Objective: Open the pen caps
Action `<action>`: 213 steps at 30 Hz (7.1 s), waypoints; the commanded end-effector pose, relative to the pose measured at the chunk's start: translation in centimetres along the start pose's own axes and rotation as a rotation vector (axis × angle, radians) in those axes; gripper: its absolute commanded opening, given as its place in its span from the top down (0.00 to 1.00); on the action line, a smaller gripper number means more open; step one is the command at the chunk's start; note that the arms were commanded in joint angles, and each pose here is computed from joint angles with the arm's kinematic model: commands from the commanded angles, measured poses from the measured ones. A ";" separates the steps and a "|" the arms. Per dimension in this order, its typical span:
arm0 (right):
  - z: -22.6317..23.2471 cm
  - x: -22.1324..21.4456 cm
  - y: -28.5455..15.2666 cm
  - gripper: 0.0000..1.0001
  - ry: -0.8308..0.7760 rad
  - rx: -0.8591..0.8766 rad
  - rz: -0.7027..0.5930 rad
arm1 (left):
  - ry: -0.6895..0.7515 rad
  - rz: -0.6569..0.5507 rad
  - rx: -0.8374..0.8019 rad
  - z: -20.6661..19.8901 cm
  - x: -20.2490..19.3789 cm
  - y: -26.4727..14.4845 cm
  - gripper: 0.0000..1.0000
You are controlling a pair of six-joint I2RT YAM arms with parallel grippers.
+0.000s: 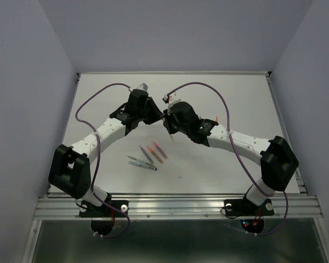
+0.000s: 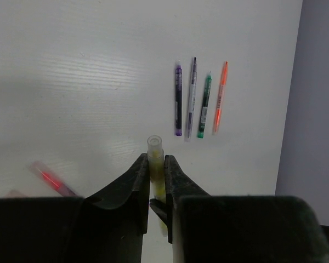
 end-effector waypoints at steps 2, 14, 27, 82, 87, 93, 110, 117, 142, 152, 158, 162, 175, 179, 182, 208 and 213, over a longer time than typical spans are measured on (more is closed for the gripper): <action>0.6 1.1 -0.2 0.99 -0.033 0.086 -0.028 | 0.001 -0.069 -0.035 -1.8 1.5 -0.3 1.00; 2.0 -5.9 -2.4 0.99 0.036 0.341 0.186 | -0.142 -0.265 0.010 -4.0 5.6 1.5 1.00; 1.8 -11.1 -6.4 0.99 0.191 0.407 0.301 | -0.257 -0.459 0.028 -4.6 10.8 0.2 1.00; -0.2 -1.0 -3.5 0.99 0.029 0.081 -0.044 | -0.090 -0.278 -0.135 -7.9 6.0 -1.6 0.46; -0.3 -0.6 -3.5 0.99 0.038 0.067 -0.059 | -0.087 -0.273 -0.125 -7.7 5.8 -1.6 0.66; -0.3 -0.3 -3.3 0.99 0.033 0.061 -0.066 | -0.071 -0.276 -0.110 -7.4 5.8 -1.6 1.00; 3.7 -8.7 -9.0 0.99 0.002 0.481 0.229 | 0.044 -0.632 0.132 -3.2 16.9 -3.3 1.00; 2.5 -8.2 -9.3 0.99 0.078 0.290 0.170 | 0.002 -0.629 0.166 -2.2 18.1 -3.8 1.00; -8.6 -9.1 2.1 0.87 0.200 -0.381 0.252 | -0.032 -0.228 0.633 12.6 5.7 2.2 1.00; -8.6 -8.9 1.5 0.64 0.209 -0.389 0.250 | -0.048 -0.179 0.681 14.0 4.7 3.6 0.93; -8.3 -7.9 0.5 0.59 0.220 -0.353 0.221 | -0.054 -0.147 0.694 14.7 3.9 4.1 0.92; -8.0 -6.7 -0.4 0.51 0.226 -0.328 0.185 | -0.056 -0.138 0.692 14.7 3.6 4.2 0.85; -7.1 -4.1 -2.4 0.11 0.176 -0.199 0.119 | -0.053 -0.139 0.676 14.3 3.6 3.9 0.51; -6.9 -3.8 -2.7 0.07 0.167 -0.171 0.106 | -0.054 -0.141 0.666 14.0 3.7 3.6 0.50; -6.7 -4.0 -2.7 0.03 0.164 -0.151 0.110 | -0.051 -0.147 0.661 13.8 3.8 3.3 0.41; 1.1 -7.3 4.2 0.00 -0.134 -0.029 0.272 | -0.038 -0.365 0.461 7.9 6.8 -5.4 0.01; 1.2 -8.6 4.9 0.00 -0.152 -0.047 0.312 | -0.039 -0.359 0.460 8.0 6.7 -5.2 0.01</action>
Point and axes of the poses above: each gripper's point midway between its finger pads, its own y axis out along the fingers, its own z axis along the line the jaws close on, x = y × z, the point moved 8 cm from there along -y, back along the fingers, and after that the axes turned 2 degrees about -y, right-handed, at the moved point
